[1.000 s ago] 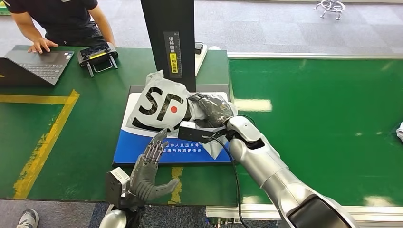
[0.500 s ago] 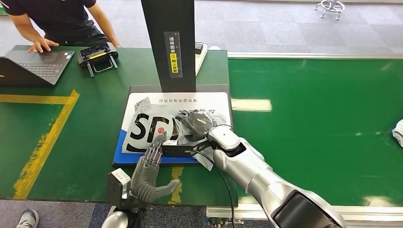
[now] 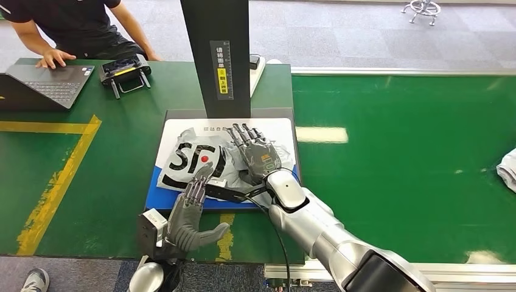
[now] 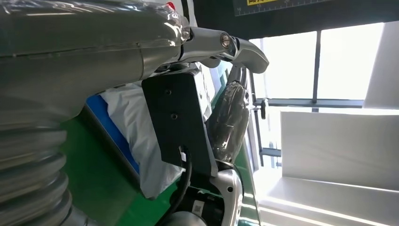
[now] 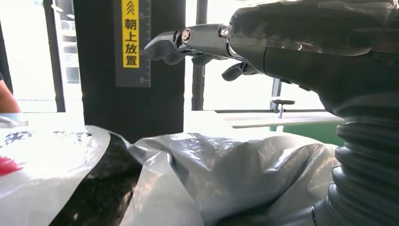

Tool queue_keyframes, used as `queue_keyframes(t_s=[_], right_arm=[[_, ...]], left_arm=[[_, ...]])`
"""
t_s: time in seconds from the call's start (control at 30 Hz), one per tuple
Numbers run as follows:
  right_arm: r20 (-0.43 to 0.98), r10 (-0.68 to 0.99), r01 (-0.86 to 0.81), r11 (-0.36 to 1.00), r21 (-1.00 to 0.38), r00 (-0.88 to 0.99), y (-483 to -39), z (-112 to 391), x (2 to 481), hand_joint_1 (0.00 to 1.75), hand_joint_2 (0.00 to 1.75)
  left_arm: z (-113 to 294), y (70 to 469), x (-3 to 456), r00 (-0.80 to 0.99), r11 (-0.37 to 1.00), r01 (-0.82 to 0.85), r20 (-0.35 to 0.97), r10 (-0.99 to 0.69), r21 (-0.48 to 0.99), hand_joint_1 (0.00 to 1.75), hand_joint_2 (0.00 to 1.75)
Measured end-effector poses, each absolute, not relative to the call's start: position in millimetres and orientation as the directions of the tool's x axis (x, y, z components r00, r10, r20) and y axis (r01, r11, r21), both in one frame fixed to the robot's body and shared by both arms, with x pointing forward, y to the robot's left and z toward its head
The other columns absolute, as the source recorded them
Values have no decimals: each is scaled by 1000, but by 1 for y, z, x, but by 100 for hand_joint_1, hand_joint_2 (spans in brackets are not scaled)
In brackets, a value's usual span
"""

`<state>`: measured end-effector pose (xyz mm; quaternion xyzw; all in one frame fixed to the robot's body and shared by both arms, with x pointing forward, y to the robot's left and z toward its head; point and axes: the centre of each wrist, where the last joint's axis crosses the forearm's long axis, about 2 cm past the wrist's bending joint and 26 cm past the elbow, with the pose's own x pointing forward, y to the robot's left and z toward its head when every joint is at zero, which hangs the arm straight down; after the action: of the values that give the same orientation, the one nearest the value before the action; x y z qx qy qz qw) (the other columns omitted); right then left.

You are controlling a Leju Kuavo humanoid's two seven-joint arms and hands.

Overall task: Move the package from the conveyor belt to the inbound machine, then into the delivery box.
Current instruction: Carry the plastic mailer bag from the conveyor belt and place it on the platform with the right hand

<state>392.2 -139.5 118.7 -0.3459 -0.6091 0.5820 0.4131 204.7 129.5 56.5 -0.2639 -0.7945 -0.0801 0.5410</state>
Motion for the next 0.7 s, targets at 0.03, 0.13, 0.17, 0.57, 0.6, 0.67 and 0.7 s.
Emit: queue_keyframes(t_s=[0.03,0.13,0.17,0.57,0.6,0.67,0.7], right_arm=[[108,902,-46,98,-994,-418,-140,118,392,0,175],[156,893,29,185,-982,-423,-144,117,391,0,175],[177,888,57,221,-974,-424,-146,118,392,0,175],[441,814,137,520,-843,-378,-172,134,411,0,175],[446,813,139,524,-840,-374,-173,134,411,0,175],[467,804,134,543,-829,-368,-174,135,412,0,175],[484,794,128,559,-819,-367,-175,136,413,0,175]], left_arm=[[57,129,206,-277,846,509,901,334,-157,0,175],[59,127,206,-276,838,522,898,342,-159,0,175],[59,125,206,-274,834,528,897,346,-160,0,175],[54,119,200,-254,817,552,900,354,-166,0,175],[54,119,200,-253,817,552,900,354,-166,0,175],[53,119,200,-251,817,552,901,354,-167,0,175],[53,119,200,-250,817,552,901,354,-168,0,175]])
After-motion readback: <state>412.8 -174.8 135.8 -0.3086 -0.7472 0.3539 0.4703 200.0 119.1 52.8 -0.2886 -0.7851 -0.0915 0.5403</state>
